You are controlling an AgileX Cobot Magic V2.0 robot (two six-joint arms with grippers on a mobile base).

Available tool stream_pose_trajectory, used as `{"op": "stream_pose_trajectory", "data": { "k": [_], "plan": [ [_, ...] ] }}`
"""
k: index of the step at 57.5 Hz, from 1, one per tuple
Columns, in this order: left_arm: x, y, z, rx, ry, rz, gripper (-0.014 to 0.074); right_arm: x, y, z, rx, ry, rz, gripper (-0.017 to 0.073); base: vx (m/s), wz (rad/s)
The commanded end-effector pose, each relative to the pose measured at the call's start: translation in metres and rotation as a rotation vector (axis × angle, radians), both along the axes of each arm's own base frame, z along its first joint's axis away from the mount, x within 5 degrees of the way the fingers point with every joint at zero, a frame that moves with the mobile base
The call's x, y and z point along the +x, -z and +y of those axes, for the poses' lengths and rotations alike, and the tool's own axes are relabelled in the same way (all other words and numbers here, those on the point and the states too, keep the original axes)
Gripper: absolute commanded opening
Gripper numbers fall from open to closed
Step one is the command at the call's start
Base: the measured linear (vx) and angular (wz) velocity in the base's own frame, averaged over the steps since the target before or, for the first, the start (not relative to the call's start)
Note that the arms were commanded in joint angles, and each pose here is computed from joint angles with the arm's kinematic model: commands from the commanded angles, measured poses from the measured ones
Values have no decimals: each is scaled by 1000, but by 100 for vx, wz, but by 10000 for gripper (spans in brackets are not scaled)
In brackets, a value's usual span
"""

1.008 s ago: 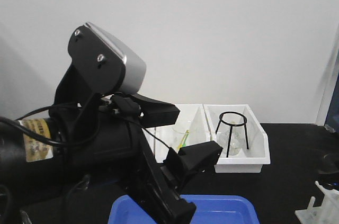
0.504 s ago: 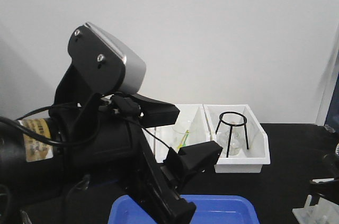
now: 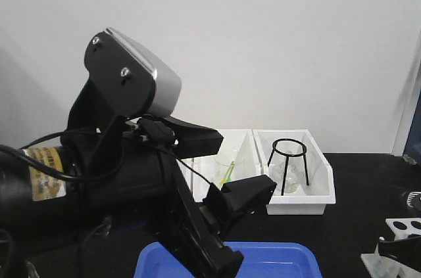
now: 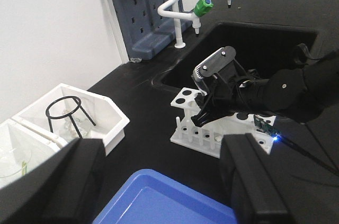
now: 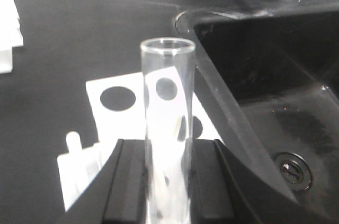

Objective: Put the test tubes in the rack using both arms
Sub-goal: 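Open the right gripper to release the tube in the rack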

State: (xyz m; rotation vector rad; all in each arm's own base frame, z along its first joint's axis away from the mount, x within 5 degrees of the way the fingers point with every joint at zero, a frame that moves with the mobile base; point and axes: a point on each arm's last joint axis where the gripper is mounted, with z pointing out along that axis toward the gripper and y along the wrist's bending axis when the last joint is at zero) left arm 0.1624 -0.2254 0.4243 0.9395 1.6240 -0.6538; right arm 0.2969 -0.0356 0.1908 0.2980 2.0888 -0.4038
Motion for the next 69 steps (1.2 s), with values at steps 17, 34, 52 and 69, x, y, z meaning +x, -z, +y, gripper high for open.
{"op": "stream_pose_trajectory", "data": {
  "k": [17,34,52,69],
  "plan": [
    [-4,-24,7,-109,-13,-69,561,5,-19,-2,-46,-11,-70,301,0,0],
    [-4,-23,7,-101,-11,-62,561,5,-20,-3,-47,-9,-72,398,0,0],
    [-4,-22,7,-94,-10,-58,561,-1,-39,-7,-87,30,-156,398,0,0],
    [-4,-22,7,-101,-13,-31,561,-25,-101,-7,-196,14,-385,398,0,0]
  ]
}}
